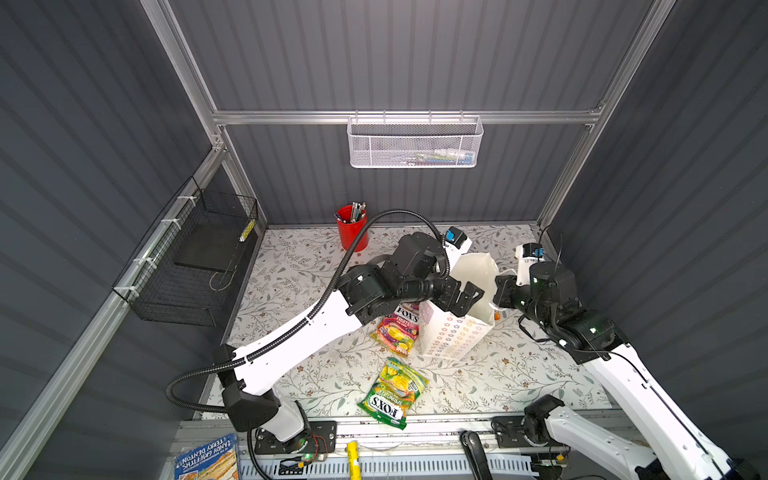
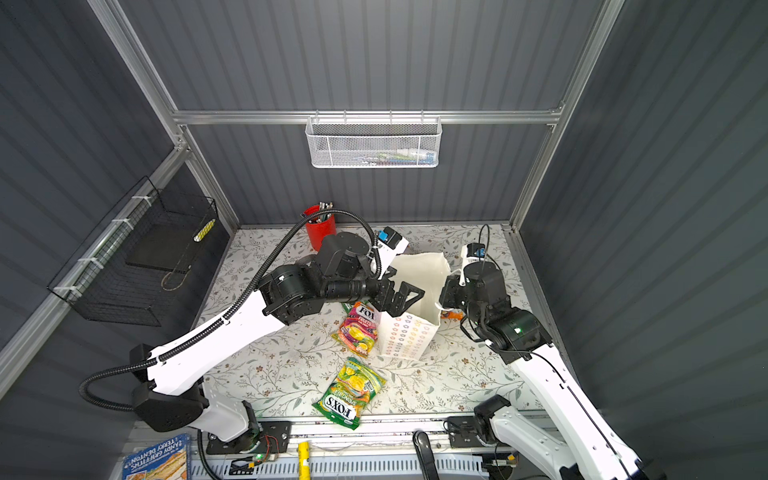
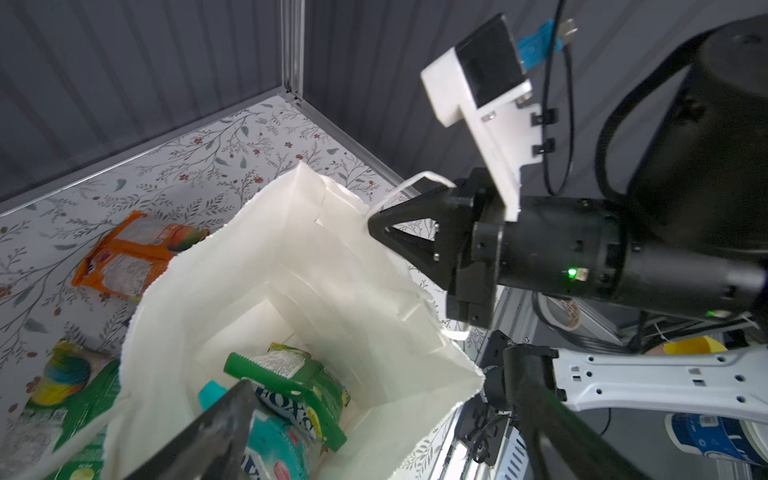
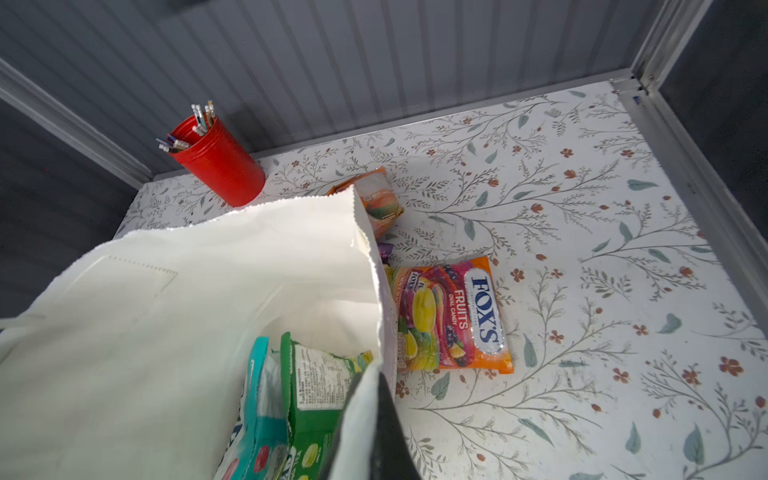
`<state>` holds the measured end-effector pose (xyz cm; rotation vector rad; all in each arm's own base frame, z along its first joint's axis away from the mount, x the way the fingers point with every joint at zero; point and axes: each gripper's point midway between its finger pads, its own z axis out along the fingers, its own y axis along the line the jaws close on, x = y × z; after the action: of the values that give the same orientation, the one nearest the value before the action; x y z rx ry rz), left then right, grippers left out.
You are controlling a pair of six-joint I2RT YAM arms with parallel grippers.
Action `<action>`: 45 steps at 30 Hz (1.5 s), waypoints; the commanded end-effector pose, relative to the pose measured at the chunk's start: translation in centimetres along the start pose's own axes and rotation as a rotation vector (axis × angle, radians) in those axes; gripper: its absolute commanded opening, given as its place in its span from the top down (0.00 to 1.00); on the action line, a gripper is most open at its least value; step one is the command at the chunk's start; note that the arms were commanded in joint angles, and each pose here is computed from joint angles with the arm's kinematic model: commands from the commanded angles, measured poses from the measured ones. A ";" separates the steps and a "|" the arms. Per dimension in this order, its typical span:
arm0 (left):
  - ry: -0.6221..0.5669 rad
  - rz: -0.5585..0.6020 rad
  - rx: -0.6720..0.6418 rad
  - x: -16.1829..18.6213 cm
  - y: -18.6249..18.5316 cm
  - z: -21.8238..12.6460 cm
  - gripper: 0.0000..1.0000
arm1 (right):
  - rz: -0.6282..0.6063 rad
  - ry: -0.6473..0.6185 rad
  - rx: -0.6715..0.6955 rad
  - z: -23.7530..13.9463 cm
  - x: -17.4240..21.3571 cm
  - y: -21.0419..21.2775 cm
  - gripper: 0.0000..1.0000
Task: Place the snacks into the paper bag
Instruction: 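Raise the left gripper out of the bag while right holds the bag edge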
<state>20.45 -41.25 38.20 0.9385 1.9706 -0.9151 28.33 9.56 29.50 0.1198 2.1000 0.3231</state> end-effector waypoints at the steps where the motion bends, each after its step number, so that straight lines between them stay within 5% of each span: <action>1: -0.075 0.093 0.089 -2.9 -1.7 0.6 0.00 | 0.040 -0.093 0.040 -1.1 -2.5 -0.7 1.00; 11: -0.020 0.132 0.272 -4.3 -4.6 5.5 0.00 | 0.084 -0.137 0.027 -1.4 -4.0 -0.9 1.00; 18: 0.041 0.019 -0.071 -1.5 2.9 9.6 0.01 | 0.084 -0.143 0.006 -1.3 -4.1 -0.7 1.00; 20: 0.029 -0.012 -0.024 -1.6 3.2 9.2 0.03 | 0.082 -0.123 0.003 -0.8 -3.7 -0.6 1.00; 23: 0.024 -0.089 0.215 -2.0 1.9 8.0 0.01 | 0.080 -0.104 0.007 -0.3 -3.3 -0.6 1.00; 26: 0.013 -0.161 0.063 -1.6 5.6 7.9 0.24 | 0.081 -0.105 0.012 -0.3 -3.1 -0.8 1.00; 28: 0.007 -0.175 0.059 -1.3 6.5 7.8 0.25 | 0.082 -0.106 0.013 -0.3 -2.9 -0.9 1.00; 31: 0.017 -0.200 0.162 -1.0 5.7 7.9 0.27 | 0.080 -0.102 0.008 -0.2 -2.9 -0.8 1.00; 36: 0.014 -0.247 0.265 -1.3 4.2 7.1 0.50 | 0.076 -0.093 0.008 0.0 -2.7 -0.7 1.00; 45: -0.096 -0.230 0.467 -3.9 -0.6 0.5 0.48 | 0.075 -0.091 0.011 0.0 -2.6 -0.8 1.00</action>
<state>24.27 -43.93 35.89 0.8635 2.0154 -1.4388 29.77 8.13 31.20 0.2214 2.0198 0.3342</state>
